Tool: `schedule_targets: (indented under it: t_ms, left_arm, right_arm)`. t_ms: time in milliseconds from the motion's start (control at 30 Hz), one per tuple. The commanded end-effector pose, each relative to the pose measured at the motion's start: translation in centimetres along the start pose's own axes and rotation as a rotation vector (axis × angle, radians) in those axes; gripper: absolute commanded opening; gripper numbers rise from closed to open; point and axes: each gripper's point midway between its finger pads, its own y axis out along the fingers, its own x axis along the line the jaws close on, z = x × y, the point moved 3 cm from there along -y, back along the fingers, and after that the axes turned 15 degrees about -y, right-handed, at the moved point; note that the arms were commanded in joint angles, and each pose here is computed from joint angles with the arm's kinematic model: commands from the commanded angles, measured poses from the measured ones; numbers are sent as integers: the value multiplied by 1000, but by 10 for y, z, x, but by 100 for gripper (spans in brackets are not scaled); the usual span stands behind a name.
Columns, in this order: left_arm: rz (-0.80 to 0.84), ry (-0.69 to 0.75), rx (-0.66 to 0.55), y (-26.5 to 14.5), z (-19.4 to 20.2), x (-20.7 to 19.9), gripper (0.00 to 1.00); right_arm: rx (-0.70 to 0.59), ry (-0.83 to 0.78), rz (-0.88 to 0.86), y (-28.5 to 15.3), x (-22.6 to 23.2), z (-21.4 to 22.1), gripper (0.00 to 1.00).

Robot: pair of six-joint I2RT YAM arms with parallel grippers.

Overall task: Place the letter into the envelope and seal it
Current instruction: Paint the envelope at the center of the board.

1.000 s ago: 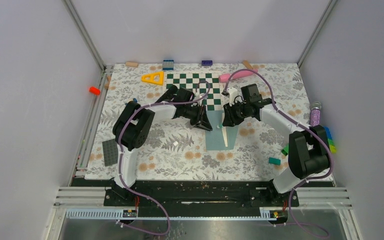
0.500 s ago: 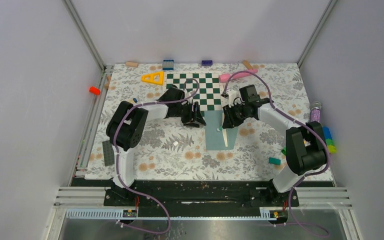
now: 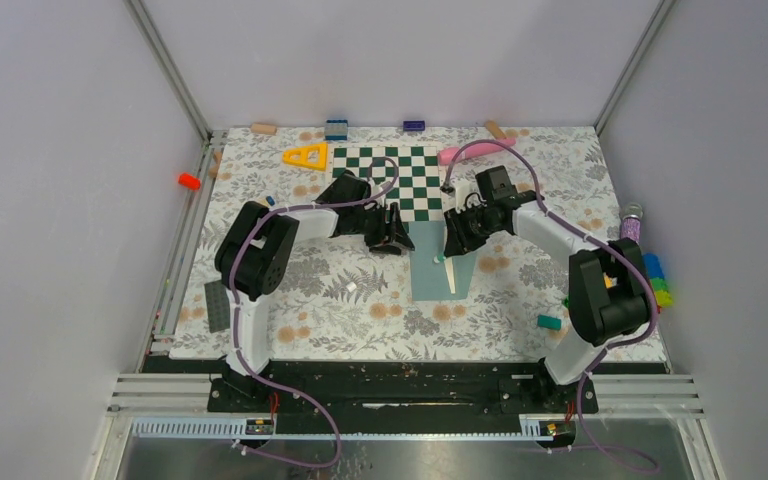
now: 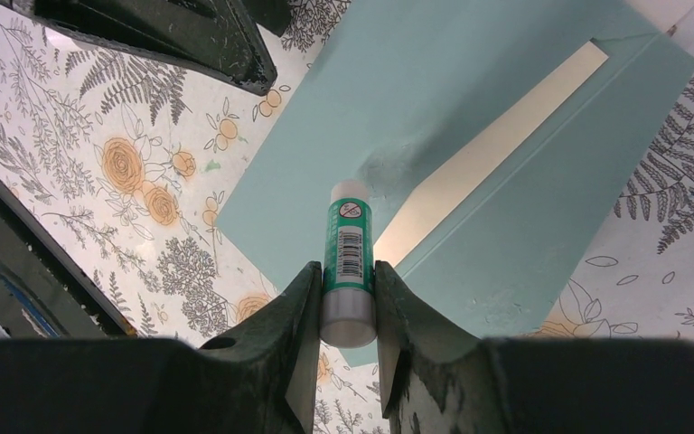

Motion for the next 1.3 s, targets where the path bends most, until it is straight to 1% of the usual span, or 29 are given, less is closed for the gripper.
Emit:
schedule_targets:
  t_ms: [0, 133, 267, 400, 500, 567, 733, 833, 1033, 1267]
  left_arm:
    - [48, 44, -27, 5, -12, -13, 58]
    - [129, 51, -16, 3, -10, -26, 58]
    - [239, 63, 24, 2, -3, -46, 58]
    - [290, 76, 63, 7, 4, -59, 57]
    - [265, 64, 84, 16, 11, -56, 57]
    - [217, 47, 74, 22, 10, -44, 55]
    - [99, 18, 45, 30, 7, -20, 44]
    - [68, 7, 33, 31, 6, -15, 38]
    - [11, -5, 27, 34, 6, -3, 29]
    - [-7, -11, 41, 38, 8, 2, 22]
  right_arm:
    - [52, -2, 7, 0, 2, -2, 0]
    - [80, 8, 7, 3, 2, 2, 0]
    - [101, 8, 11, 5, 1, 3, 0]
    - [113, 10, -1, 9, 2, 5, 0]
    - [114, 10, 0, 10, 2, 3, 0]
    - [116, 11, 2, 10, 2, 3, 0]
    - [118, 22, 2, 12, 1, 2, 0]
    - [117, 28, -1, 13, 1, 2, 0]
    - [107, 43, 2, 13, -1, -5, 0]
    - [117, 55, 24, 19, -11, -13, 0]
